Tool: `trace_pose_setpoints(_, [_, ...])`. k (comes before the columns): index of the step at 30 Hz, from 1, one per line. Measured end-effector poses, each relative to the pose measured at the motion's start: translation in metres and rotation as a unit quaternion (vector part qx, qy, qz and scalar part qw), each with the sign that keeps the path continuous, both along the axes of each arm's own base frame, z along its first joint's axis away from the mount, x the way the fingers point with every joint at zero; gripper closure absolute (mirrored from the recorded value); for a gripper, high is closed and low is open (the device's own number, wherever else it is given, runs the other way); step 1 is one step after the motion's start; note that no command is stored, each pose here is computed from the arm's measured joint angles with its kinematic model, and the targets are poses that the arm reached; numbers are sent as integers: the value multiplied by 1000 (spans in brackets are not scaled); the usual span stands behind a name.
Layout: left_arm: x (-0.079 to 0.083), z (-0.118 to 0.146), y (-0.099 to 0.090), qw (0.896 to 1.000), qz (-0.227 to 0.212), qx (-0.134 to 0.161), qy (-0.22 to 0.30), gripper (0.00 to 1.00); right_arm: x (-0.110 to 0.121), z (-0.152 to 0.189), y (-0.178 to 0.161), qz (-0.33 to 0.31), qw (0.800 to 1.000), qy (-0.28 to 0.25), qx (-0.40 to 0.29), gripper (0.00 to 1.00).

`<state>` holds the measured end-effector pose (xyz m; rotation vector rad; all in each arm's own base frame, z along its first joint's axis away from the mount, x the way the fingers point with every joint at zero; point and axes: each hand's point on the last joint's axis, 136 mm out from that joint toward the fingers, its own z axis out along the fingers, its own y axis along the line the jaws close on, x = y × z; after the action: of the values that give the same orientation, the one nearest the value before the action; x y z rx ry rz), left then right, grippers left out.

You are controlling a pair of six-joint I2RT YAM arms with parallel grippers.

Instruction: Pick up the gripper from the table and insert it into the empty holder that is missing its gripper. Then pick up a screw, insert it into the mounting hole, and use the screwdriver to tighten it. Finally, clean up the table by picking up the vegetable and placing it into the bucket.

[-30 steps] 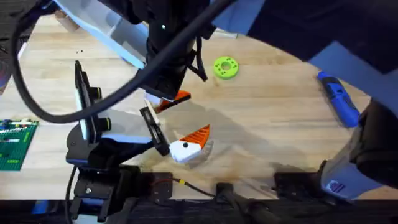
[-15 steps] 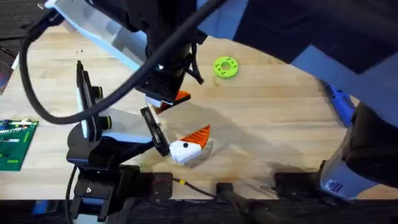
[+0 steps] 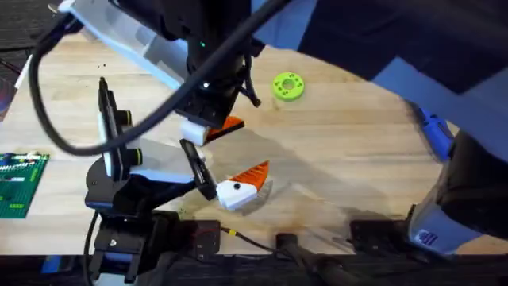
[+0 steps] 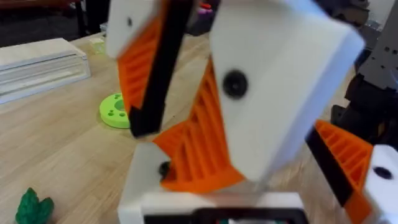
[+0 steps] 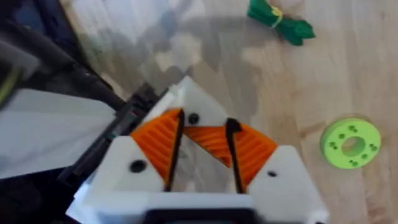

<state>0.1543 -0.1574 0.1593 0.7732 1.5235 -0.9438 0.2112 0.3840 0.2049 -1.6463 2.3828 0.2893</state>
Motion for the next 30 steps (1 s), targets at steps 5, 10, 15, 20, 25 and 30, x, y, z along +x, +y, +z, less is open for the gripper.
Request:
trace_pose_setpoints(5, [0,0,0,1000,-2,3,-7,7,21,6,-14,-32,999,-8,3,20])
trace_pose_setpoints(10, [0,0,0,1000,-2,4,-9,8,65,37,-12,-70,994,-45,66,12])
trace_pose_setpoints(15, [0,0,0,1000,-2,4,-9,8,111,47,-30,-121,986,-70,94,10])
trace_pose_setpoints(20, [0,0,0,1000,-2,4,-9,8,142,48,-61,-179,977,-71,93,10])
trace_pose_setpoints(25, [0,0,0,1000,-2,4,-9,8,173,61,-117,-261,958,-75,94,9])
trace_pose_setpoints(30, [0,0,0,1000,-2,4,-9,8,183,94,-192,-339,931,-99,94,7])
